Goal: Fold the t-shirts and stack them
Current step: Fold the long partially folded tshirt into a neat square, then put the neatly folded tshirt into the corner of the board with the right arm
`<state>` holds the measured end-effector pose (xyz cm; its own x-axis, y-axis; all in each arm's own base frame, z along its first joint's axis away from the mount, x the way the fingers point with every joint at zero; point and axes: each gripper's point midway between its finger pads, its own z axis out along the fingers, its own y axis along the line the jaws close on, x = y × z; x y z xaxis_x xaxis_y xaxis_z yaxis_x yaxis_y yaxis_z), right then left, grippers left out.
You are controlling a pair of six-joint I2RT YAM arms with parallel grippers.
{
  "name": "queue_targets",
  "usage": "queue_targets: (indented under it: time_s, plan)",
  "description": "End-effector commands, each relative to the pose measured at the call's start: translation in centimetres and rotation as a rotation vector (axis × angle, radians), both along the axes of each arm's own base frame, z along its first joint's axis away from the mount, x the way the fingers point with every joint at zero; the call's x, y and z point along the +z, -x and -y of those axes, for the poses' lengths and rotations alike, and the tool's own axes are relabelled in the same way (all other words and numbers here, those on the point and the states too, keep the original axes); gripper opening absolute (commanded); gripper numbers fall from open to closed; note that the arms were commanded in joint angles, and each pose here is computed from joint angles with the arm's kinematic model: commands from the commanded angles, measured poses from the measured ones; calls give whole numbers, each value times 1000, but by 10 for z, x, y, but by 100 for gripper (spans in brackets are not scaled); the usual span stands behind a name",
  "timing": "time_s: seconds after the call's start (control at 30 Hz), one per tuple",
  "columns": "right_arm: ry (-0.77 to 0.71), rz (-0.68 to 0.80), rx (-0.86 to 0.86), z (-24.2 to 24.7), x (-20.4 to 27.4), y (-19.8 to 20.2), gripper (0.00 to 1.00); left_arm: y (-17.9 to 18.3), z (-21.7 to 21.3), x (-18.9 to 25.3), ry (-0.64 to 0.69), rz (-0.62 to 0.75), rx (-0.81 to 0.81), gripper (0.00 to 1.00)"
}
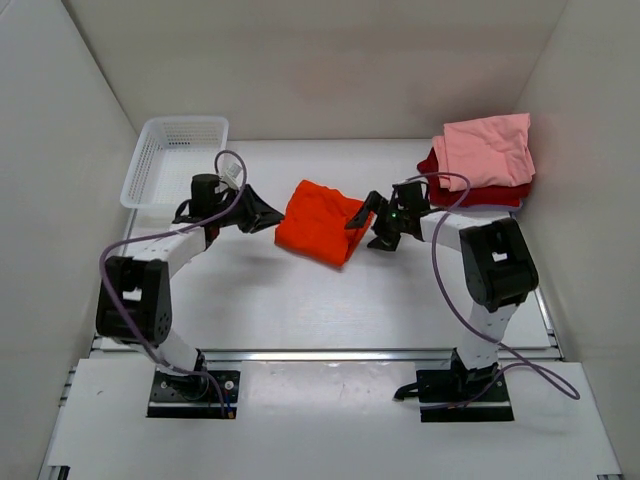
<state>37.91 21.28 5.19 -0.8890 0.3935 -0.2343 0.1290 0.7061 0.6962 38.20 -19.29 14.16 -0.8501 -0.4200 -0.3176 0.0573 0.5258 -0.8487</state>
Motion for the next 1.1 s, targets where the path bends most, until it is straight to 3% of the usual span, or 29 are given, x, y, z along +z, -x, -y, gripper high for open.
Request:
queue_targets:
  time_s: [0.0, 0.17, 0.27, 0.33, 0.4, 0.47, 0.6, 0.83, 1.07]
  plan:
    - [-103, 68, -97, -25, 10, -44, 99, 15, -12, 37, 31, 106, 9, 37]
    - [-184, 11, -65, -68, 4, -62, 99, 23, -31, 52, 42, 130, 45, 38]
    - [-249, -42, -11, -84, -3, -58, 88, 23, -34, 61, 65, 150, 41, 39]
    - [-250, -53, 17, -82, -6, -58, 68, 22, -34, 66, 74, 163, 37, 39]
    - [-244, -71, 50, -71, -9, -62, 0, 22, -35, 68, 75, 169, 39, 38]
    - [-155, -107, 98, -58, -14, -69, 0, 25, -35, 65, 84, 151, 36, 39]
    - [190, 4, 211, -12, -18, -85, 0, 28, -32, 64, 93, 151, 27, 38]
    - [737, 350, 225, 62, 50, -123, 0, 30, -27, 58, 89, 140, 17, 38]
    - [980, 601, 181, 121, 116, -131, 0, 29, -19, 53, 87, 121, -7, 38]
